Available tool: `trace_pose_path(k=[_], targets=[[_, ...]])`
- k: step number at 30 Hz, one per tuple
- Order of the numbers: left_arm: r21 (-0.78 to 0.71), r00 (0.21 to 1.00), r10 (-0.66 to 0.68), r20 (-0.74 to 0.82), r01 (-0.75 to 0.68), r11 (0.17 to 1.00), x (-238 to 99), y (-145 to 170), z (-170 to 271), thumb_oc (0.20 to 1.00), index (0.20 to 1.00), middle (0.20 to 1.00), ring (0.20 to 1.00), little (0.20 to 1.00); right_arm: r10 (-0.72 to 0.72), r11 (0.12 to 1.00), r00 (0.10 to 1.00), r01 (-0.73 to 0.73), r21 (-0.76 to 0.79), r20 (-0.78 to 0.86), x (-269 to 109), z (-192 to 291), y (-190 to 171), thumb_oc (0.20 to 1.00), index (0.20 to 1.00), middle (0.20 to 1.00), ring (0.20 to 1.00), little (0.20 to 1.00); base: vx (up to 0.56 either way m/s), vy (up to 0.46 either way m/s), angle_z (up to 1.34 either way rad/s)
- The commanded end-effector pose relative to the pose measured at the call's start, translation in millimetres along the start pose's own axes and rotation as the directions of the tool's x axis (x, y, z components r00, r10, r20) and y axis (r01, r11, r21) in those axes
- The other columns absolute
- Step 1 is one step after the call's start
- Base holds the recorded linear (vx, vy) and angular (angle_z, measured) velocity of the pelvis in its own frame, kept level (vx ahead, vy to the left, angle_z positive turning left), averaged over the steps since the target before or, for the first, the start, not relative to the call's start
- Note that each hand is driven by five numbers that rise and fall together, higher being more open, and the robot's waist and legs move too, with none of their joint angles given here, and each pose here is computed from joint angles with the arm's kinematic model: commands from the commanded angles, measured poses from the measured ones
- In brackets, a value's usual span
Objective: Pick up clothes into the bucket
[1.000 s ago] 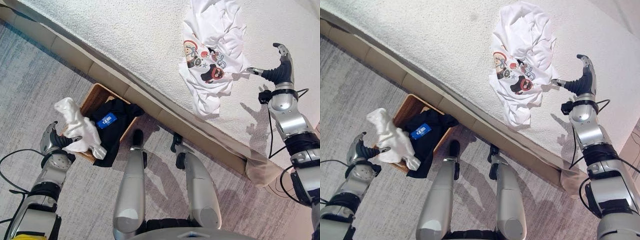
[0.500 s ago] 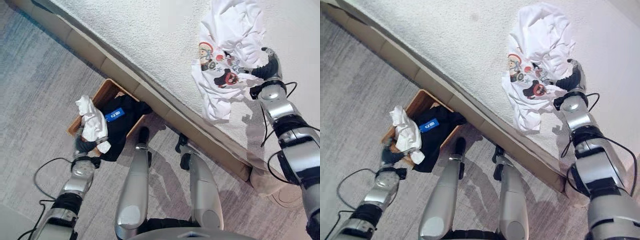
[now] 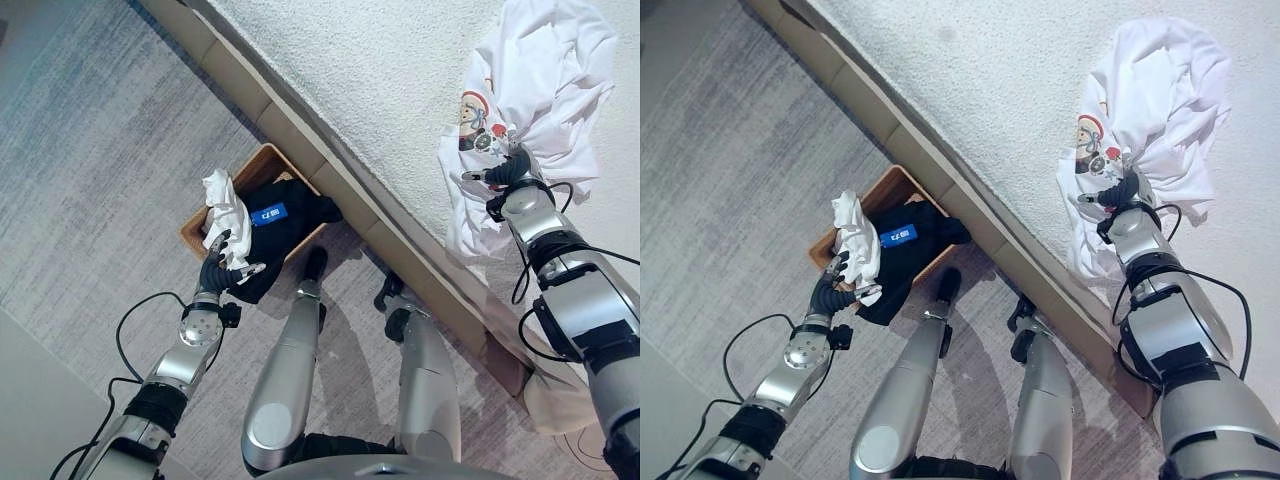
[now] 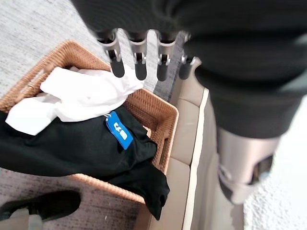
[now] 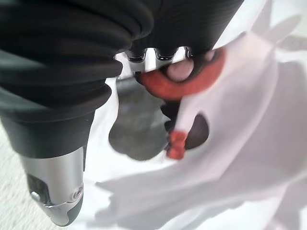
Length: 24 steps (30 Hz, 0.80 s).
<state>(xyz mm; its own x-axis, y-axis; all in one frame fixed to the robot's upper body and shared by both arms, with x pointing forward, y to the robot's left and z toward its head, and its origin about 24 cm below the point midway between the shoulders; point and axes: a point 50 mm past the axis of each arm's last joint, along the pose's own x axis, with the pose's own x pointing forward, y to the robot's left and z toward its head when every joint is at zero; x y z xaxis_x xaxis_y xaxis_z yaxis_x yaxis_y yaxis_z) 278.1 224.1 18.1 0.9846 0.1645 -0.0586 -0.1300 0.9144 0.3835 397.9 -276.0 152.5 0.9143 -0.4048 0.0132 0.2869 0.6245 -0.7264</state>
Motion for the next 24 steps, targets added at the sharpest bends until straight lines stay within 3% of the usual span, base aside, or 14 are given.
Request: trace_pose_path(k=[1, 2, 3, 9, 14, 24], targets=[[0.024, 1.0, 0.002, 0.013, -0.003, 1.0, -5, 2, -2, 1.0, 1.0, 1.0, 1.0, 1.0, 0.049, 0.999, 0.999, -0.049, 0.017, 0.014, -3, -2, 9, 0.467, 0.467, 0.467, 0.467, 0.467, 0.0, -0.042, 0.13], [0.034, 1.0, 0.013, 0.003, -0.014, 0.999, -4, 4, -4, 1.0, 1.0, 1.0, 1.0, 1.0, 0.064, 0.998, 0.998, -0.065, 0.018, 0.028, -4, 1, 15, 0.269, 0.269, 0.269, 0.269, 0.269, 0.0, -0.023, 0.14], [0.035, 1.0, 0.014, 0.003, -0.014, 0.999, -4, 5, -4, 1.0, 1.0, 1.0, 1.0, 1.0, 0.065, 0.998, 0.998, -0.065, 0.018, 0.028, -4, 1, 15, 0.2, 0.2, 0.2, 0.2, 0.2, 0.0, -0.031, 0.13], [0.063, 0.998, 0.054, -0.037, -0.051, 0.997, -3, 12, -13, 1.0, 1.0, 1.0, 1.0, 1.0, 0.049, 0.992, 0.995, -0.059, 0.112, 0.092, -8, 13, 23, 0.2, 0.2, 0.2, 0.2, 0.2, 0.0, -0.019, 0.0], [0.08, 0.999, 0.028, -0.018, -0.026, 0.996, 3, 12, -6, 1.0, 1.0, 1.0, 1.0, 1.0, -0.096, 0.98, 0.988, 0.071, 0.188, 0.123, -1, 21, -17, 0.2, 0.2, 0.2, 0.2, 0.2, -0.03, 0.027, -0.07], [0.077, 0.993, -0.016, 0.115, 0.008, 0.997, 14, 15, 28, 1.0, 1.0, 1.0, 1.0, 1.0, -0.198, 0.98, 0.915, 0.174, 0.099, 0.353, -11, 51, -62, 0.2, 0.2, 0.2, 0.2, 0.2, 0.05, 0.057, -0.22]])
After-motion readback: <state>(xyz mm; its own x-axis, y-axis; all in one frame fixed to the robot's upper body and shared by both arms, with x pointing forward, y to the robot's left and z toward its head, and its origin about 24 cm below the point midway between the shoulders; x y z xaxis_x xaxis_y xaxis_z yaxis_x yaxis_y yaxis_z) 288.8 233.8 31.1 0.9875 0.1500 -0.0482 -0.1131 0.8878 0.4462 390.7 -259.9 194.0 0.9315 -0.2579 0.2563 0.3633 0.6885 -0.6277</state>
